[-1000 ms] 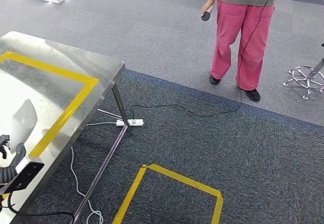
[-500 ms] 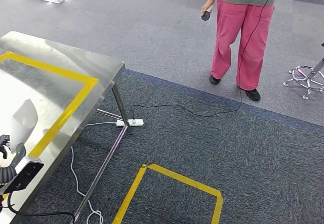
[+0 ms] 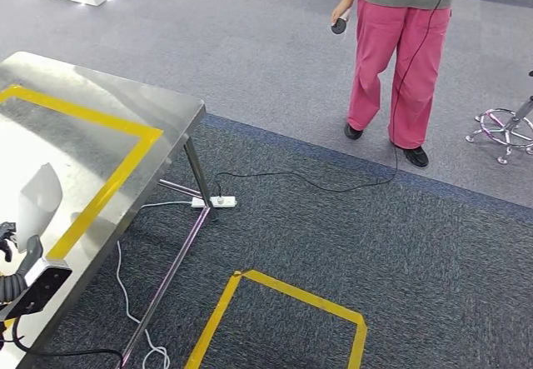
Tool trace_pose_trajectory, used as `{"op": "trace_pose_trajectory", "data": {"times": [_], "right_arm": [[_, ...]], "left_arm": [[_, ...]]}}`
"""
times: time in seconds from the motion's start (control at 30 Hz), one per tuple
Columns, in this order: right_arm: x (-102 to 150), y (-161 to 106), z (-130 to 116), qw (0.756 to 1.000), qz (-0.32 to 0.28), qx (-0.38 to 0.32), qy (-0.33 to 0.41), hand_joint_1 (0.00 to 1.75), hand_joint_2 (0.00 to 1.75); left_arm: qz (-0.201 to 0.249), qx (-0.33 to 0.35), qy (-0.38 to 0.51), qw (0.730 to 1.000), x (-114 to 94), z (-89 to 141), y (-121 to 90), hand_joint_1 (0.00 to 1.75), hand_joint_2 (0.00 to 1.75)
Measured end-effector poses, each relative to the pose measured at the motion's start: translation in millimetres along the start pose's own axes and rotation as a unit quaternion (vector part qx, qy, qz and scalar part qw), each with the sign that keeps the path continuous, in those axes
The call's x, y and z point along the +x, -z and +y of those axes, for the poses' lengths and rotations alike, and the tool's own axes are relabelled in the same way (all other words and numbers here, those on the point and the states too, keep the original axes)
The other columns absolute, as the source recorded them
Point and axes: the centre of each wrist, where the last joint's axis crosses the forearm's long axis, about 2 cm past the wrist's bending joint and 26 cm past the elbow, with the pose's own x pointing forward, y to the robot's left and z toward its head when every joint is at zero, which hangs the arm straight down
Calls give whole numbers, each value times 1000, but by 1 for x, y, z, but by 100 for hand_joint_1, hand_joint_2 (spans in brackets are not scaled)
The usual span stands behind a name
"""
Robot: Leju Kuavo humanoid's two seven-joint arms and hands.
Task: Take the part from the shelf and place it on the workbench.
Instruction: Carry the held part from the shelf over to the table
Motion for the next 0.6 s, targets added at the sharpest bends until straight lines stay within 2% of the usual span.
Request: {"op": "trace_pose_trajectory", "data": {"times": [0.6], "right_arm": [[-2,0,0,1000,3,-2,3,0,0]], "left_arm": [[-3,5,-6,1000,1,0,2,175,175]]}}
